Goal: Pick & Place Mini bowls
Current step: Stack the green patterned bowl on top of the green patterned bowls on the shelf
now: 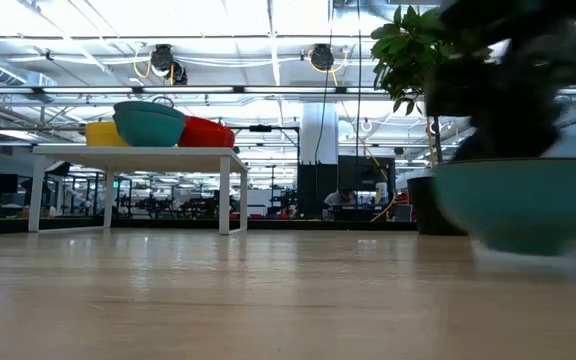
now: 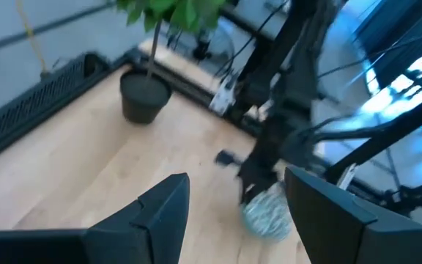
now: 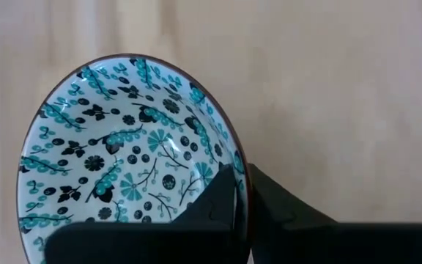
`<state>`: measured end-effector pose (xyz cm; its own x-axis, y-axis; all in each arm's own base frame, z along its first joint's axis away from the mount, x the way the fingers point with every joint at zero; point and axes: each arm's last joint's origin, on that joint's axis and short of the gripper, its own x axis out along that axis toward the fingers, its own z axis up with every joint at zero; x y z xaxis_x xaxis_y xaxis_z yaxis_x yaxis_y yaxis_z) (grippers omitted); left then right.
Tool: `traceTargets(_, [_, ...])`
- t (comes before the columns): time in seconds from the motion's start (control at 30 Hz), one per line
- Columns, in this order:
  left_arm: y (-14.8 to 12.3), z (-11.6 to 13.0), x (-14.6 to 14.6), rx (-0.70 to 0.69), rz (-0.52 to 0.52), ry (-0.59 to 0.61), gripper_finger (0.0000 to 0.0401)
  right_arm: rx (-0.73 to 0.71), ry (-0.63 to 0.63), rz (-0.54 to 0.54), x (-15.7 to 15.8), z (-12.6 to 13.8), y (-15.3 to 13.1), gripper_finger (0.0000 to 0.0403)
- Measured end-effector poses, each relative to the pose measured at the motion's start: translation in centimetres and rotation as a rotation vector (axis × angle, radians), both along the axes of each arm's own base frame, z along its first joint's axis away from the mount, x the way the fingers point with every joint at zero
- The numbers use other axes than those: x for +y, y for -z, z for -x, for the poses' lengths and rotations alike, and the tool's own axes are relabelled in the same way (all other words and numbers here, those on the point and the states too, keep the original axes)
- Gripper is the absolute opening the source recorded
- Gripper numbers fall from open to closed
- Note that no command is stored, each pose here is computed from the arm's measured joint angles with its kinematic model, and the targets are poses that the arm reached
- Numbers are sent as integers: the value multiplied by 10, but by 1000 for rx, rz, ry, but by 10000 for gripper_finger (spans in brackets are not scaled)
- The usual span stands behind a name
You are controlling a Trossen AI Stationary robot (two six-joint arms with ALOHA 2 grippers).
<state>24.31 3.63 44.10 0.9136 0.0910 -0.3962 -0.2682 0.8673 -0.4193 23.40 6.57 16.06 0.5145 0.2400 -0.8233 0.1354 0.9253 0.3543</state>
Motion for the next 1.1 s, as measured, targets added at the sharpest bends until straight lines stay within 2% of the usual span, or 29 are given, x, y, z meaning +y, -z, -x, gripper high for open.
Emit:
traceTargets(0.3, [-21, 34, -5, -98, -24, -6, 227, -31, 130, 29, -38, -85, -5, 7])
traceTargets(0.47, [-21, 35, -5, -96, -23, -6, 227, -79, 211, 17, -59, -139, -11, 9])
traceTargets(0.6, [-20, 36, -5, -87, -26, -5, 227, -70, 319, -22, -79, -167, -4, 9])
traceTargets(0.83, [-19, 38, -6, -65, -39, 2, 227, -38, 500, -55, -104, -178, 12, 10])
traceTargets(0.97, [-18, 37, -6, -59, -49, 6, 227, -41, 530, -65, -109, -179, 12, 14])
traceTargets(1.1, [-18, 38, -6, -57, -49, 6, 227, -46, 538, -60, -112, -179, 12, 42])
